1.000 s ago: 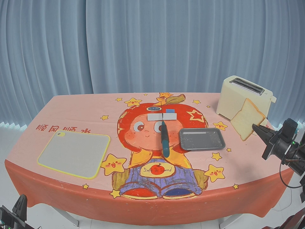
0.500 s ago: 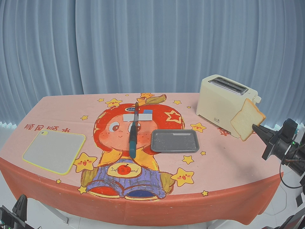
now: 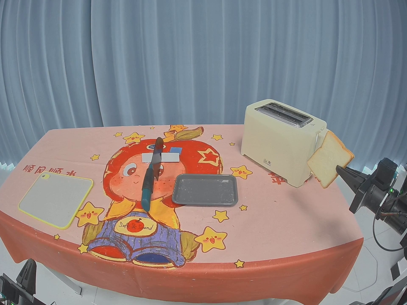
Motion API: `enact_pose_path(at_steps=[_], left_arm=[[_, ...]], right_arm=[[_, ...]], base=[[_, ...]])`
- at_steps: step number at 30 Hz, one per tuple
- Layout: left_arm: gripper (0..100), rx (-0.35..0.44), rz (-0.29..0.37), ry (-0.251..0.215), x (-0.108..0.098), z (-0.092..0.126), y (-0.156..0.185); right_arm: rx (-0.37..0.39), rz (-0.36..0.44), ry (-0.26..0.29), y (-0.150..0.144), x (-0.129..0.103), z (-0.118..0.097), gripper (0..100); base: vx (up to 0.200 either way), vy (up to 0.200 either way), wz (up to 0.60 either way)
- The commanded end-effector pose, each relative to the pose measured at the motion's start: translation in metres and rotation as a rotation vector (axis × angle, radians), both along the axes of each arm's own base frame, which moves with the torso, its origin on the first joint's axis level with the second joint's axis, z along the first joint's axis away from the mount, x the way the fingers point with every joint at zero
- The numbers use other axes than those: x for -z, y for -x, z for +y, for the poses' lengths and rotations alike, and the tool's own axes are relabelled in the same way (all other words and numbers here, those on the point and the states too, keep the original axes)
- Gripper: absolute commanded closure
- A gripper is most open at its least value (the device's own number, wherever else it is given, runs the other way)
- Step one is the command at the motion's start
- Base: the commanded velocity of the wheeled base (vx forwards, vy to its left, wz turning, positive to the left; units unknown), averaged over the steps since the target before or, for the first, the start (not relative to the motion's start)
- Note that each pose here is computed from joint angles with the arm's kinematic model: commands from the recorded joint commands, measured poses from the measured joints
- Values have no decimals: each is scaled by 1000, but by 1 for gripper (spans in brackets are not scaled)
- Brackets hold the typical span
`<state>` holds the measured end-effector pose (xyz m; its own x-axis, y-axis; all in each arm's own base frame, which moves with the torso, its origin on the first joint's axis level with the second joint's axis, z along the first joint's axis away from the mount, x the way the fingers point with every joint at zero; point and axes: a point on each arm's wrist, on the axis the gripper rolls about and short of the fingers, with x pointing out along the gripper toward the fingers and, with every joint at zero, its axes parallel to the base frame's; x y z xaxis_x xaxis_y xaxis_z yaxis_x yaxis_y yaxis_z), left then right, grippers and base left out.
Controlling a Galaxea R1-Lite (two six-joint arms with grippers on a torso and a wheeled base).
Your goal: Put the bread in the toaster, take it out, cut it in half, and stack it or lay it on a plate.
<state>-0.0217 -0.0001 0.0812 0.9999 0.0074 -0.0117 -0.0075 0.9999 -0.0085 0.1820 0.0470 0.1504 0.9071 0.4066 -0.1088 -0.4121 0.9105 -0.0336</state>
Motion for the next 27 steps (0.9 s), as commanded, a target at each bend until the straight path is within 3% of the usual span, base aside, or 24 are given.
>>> enact_pose_path(at_steps=[1, 27], left_arm=[[100, 0, 19, 1, 5, 0, -1], [100, 0, 21, 1, 5, 0, -1]], right_arm=[[0, 1, 0, 0, 0, 0, 100], [-2, 28, 8, 6, 7, -3, 100]], base=[[0, 0, 0], [0, 0, 0]])
